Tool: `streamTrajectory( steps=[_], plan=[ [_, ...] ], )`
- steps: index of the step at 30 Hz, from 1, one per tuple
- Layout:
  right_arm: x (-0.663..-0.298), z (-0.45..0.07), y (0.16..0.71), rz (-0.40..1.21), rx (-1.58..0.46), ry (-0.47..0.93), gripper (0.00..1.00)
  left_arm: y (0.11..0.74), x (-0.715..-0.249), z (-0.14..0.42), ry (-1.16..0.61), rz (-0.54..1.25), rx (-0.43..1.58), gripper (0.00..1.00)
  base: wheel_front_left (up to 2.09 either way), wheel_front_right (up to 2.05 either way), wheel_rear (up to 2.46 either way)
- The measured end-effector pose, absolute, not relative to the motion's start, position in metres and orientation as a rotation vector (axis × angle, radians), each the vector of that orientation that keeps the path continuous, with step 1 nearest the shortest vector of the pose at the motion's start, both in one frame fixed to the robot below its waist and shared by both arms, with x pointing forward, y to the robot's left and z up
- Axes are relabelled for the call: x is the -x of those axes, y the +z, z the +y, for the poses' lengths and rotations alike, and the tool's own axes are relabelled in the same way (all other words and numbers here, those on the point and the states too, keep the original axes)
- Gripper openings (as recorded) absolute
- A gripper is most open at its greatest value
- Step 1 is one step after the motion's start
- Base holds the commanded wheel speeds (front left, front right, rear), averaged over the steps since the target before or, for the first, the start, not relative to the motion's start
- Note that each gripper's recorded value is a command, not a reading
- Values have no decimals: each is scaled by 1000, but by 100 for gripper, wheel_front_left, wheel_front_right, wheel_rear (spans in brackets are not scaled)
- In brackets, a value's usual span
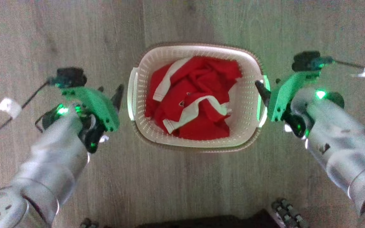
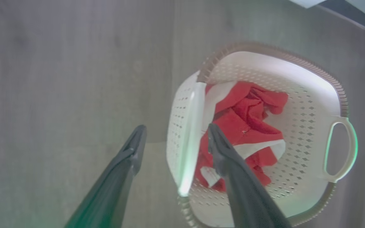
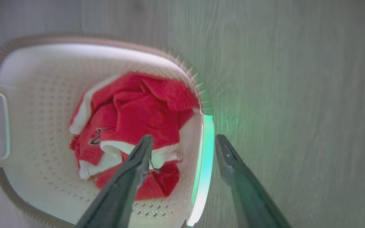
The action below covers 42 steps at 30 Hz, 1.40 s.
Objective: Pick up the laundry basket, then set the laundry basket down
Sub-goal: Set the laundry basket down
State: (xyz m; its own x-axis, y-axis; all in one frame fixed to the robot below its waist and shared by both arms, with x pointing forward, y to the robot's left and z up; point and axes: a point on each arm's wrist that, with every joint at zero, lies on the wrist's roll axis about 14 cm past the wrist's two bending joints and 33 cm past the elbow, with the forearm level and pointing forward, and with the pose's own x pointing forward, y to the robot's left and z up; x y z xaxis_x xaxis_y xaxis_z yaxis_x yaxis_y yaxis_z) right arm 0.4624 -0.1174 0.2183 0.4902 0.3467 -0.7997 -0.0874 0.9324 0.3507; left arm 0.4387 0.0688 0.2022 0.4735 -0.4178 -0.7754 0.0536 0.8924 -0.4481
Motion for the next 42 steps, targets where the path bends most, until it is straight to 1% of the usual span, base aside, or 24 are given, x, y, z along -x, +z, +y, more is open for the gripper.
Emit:
streamTrajectory(
  steps=[5,9,15,18,23,30,35,42],
  plan=[
    [-460,-121,242,902,-287,248,100,223,-440,82,-269,939,338,100,0,0,0],
    [-456,-124,262,810,-294,233,100,241,-440,86,-253,888,321,100,0,0,0],
    [-458,-127,288,716,-296,221,100,282,-466,94,-226,753,292,100,0,0,0],
    [-466,-130,307,652,-303,217,100,299,-470,93,-231,687,266,100,0,0,0],
    [-481,-139,345,513,-304,208,100,317,-459,98,-205,602,240,100,0,0,0],
    [-454,-155,362,425,-277,165,100,352,-448,103,-188,459,211,100,0,0,0],
    [-445,-149,384,341,-267,164,100,380,-444,106,-180,358,196,100,0,0,0],
    [-427,-150,410,252,-248,153,100,410,-422,109,-174,257,172,100,0,0,0]
  ],
)
